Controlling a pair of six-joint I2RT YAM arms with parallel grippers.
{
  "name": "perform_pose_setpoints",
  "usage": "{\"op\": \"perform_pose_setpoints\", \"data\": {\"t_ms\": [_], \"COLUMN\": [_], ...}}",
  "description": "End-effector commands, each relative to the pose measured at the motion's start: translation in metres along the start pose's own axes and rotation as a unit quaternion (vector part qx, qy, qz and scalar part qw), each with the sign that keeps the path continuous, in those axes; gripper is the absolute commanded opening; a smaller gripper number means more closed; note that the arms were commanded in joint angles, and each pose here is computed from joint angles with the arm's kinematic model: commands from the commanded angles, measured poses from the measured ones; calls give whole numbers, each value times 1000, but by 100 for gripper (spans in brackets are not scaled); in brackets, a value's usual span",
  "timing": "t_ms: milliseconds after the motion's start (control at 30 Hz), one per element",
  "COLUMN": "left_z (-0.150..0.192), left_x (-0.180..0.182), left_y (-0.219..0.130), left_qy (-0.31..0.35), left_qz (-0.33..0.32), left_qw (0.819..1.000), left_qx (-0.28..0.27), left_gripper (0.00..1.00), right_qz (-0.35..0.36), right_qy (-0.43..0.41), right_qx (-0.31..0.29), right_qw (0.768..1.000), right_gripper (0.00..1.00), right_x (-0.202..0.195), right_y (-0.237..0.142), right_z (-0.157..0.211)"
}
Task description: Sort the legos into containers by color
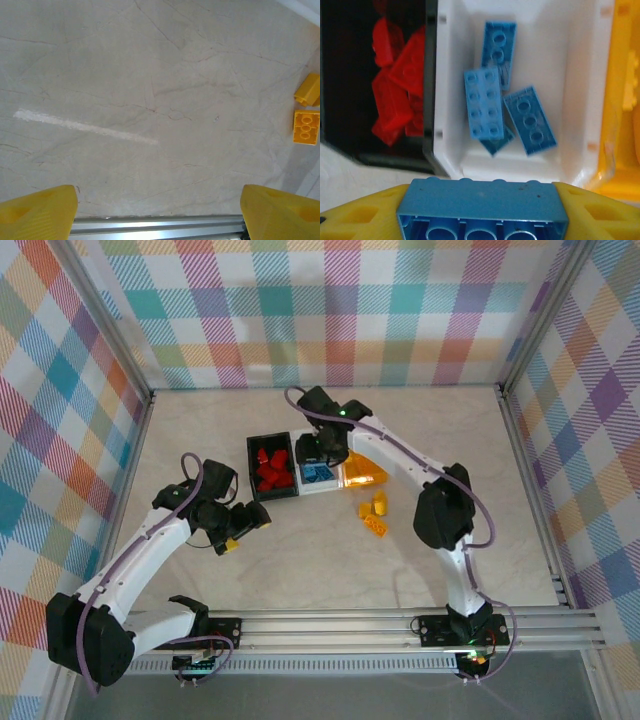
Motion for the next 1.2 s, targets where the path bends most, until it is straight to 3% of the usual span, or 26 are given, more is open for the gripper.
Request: {"op": "perform_pose_setpoints", "data": {"t_ms": [0,167,300,467,667,767,900,1167], "left_z": [2,1,-2,-7,-15,-17,-15,-13], "left_x": [1,1,-1,-6,-19,-23,-23,-35], "left_y": [-5,-2,0,5,10,9,14,32], "left_qy": [15,20,23,27,36,43,49,60], "left_qz": [-17,-26,-25,-18,-3,1,4,11], "left_qw": [1000,999,999,999,999,999,998,996], "left_qx": [7,18,23,29,31,29,35,62], "left_gripper": [85,85,86,86,86,86,86,87], "right_qz": [15,16,14,-4,-4,4,35,64], "right_qy": [-2,13,23,25,23,8,-23,-40], "right_qx": [34,33,27,11,17,37,90,190], "right_qw": [999,999,999,1000,1000,999,995,979], "right_gripper": [62,64,71,75,77,77,76,78], "right_x": [-12,-21,-26,-22,-27,-36,-63,-107], "right_y": [30,53,54,29,-10,-29,-48,-44], "right_z": [-3,-22,-31,-38,-23,2,65,179]}}
Point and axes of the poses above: each hand's point on the last joint's axis, 136 mm out from that joint toward the fingers, its own y axis out along the fingers, its own x axis along the line the jaws close on, z = x × y, the point moved 5 cm from there along -y, back along the fingers, and after that the axes turned 4 degrees about -y, right-handed, at the moved point
